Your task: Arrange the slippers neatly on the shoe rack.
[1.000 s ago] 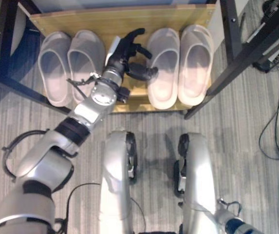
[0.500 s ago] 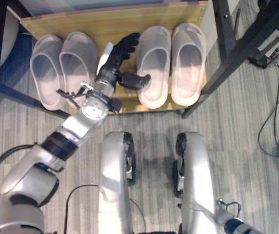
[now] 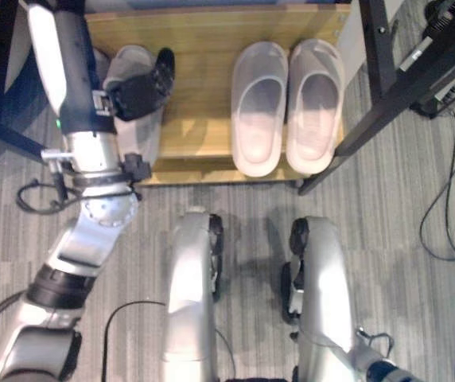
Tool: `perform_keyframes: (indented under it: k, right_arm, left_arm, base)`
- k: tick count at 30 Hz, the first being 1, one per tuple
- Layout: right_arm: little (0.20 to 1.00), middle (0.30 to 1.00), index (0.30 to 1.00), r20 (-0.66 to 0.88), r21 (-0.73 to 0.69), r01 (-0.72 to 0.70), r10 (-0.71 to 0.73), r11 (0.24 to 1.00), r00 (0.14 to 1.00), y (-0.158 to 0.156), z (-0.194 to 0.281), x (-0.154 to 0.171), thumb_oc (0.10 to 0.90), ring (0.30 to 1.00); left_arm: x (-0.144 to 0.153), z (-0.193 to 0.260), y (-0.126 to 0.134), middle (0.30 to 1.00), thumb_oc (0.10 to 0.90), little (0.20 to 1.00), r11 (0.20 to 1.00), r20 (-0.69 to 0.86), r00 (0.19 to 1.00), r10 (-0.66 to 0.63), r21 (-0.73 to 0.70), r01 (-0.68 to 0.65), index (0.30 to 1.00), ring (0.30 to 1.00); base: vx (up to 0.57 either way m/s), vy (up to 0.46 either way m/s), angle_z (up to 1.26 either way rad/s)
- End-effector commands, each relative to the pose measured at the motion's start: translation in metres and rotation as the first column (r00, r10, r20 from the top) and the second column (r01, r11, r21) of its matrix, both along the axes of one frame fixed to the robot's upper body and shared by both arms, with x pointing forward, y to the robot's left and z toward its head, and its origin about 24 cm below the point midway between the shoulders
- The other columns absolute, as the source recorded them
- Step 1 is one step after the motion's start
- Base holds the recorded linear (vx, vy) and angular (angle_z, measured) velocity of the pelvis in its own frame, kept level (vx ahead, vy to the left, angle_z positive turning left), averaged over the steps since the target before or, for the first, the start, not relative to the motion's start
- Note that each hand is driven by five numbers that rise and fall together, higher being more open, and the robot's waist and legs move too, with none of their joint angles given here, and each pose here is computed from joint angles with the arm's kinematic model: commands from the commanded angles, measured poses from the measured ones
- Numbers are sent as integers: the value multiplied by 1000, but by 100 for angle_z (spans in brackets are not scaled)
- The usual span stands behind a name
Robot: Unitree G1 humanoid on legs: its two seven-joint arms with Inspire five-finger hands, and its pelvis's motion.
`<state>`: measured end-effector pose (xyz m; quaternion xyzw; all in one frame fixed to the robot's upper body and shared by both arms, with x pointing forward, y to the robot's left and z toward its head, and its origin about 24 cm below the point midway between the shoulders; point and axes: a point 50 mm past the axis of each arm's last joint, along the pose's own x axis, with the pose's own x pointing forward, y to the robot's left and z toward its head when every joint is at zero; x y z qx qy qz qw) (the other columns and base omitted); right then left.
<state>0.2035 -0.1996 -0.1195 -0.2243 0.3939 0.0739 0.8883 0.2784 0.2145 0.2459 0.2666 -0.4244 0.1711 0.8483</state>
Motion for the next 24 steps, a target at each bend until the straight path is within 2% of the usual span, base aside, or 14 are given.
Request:
perform_keyframes:
  k: [1,4,7,11,14,17,21,24]
  right_arm:
    - [900,900,900,91,0,56,-55,998,994,-2,8,8,800,900]
    - [900,900,900,224,-29,100,-91,995,970,-14,34,44,800,900]
    - [900,900,900,333,-55,137,-111,989,936,-24,59,71,800,900]
    - [900,900,900,392,-82,174,-129,981,911,-32,72,81,800,900]
    - [900,900,900,447,-40,254,-210,966,870,-36,84,93,800,900]
    - [900,900,900,460,-43,286,-236,957,856,-42,88,95,800,900]
    - [900,900,900,434,-64,301,-245,951,867,-43,80,89,800,900]
    - [900,900,900,380,-84,291,-239,953,893,-40,64,75,800,900]
  left_arm:
    - [-37,45,-22,900,800,900,979,303,931,-203,33,202,900,900]
    - [-48,46,-27,900,800,900,970,353,904,-240,50,238,900,900]
    - [-54,46,-36,900,800,900,933,367,864,-344,31,359,900,900]
    - [-61,42,-40,900,800,900,918,398,841,-366,6,397,900,900]
    - [-59,36,-42,900,800,900,914,437,838,-326,-81,398,900,900]
    - [-57,29,-43,900,800,900,930,412,859,-305,-64,362,900,900]
    - [-58,16,-48,900,800,900,913,353,865,-356,-67,403,900,900]
    - [-53,-2,-52,900,800,900,853,245,857,-453,-159,497,900,900]
  base:
    - [0,0,0]
    - [-47,-13,4]
    - [-32,-20,11]
    - [-3,34,18]
    - [-14,51,12]
    - [12,83,30]
    - [19,47,17]
    - [0,-7,19]
